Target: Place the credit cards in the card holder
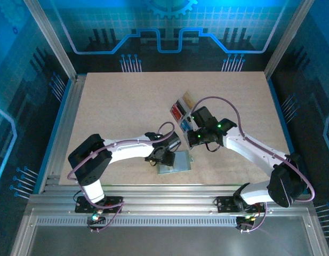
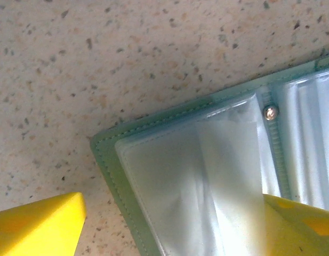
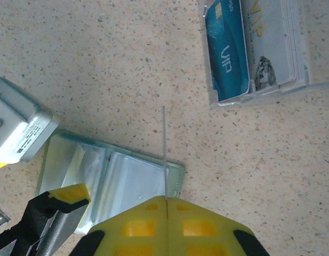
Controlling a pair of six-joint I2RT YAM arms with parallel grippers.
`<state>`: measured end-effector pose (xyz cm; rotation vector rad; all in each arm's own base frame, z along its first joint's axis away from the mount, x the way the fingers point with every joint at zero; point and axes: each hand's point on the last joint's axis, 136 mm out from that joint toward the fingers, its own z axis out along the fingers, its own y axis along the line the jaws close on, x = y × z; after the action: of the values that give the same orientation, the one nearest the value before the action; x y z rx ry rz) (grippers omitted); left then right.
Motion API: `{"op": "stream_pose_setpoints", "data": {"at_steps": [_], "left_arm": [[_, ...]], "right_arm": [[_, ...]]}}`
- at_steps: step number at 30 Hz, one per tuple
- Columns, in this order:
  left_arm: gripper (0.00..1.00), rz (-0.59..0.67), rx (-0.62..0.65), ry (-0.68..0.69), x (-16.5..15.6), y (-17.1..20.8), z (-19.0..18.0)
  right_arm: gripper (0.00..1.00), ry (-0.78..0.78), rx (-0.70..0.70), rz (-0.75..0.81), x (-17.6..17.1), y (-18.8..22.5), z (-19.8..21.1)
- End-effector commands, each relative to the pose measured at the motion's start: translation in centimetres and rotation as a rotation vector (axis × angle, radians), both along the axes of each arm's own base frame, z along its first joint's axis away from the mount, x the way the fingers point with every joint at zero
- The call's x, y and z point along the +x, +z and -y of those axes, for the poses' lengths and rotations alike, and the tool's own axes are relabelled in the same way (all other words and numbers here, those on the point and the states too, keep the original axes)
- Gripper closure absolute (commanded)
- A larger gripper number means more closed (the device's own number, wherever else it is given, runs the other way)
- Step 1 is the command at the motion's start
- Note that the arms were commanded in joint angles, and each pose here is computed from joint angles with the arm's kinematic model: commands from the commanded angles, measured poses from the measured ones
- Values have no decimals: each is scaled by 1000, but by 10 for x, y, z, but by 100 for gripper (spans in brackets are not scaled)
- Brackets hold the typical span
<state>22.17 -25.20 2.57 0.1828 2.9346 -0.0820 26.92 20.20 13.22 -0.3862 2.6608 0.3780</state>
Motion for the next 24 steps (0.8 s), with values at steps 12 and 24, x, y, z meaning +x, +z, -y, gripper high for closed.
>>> {"op": "stream_pose_setpoints", "data": {"at_steps": [12, 24], "left_arm": [[24, -15, -46, 58, -10, 10, -16], [36, -45, -38, 89, -16, -2, -29]], "right_arm": [[100, 2, 65, -34, 1, -6, -12], [100, 22, 248, -77, -9, -11, -38]]}}
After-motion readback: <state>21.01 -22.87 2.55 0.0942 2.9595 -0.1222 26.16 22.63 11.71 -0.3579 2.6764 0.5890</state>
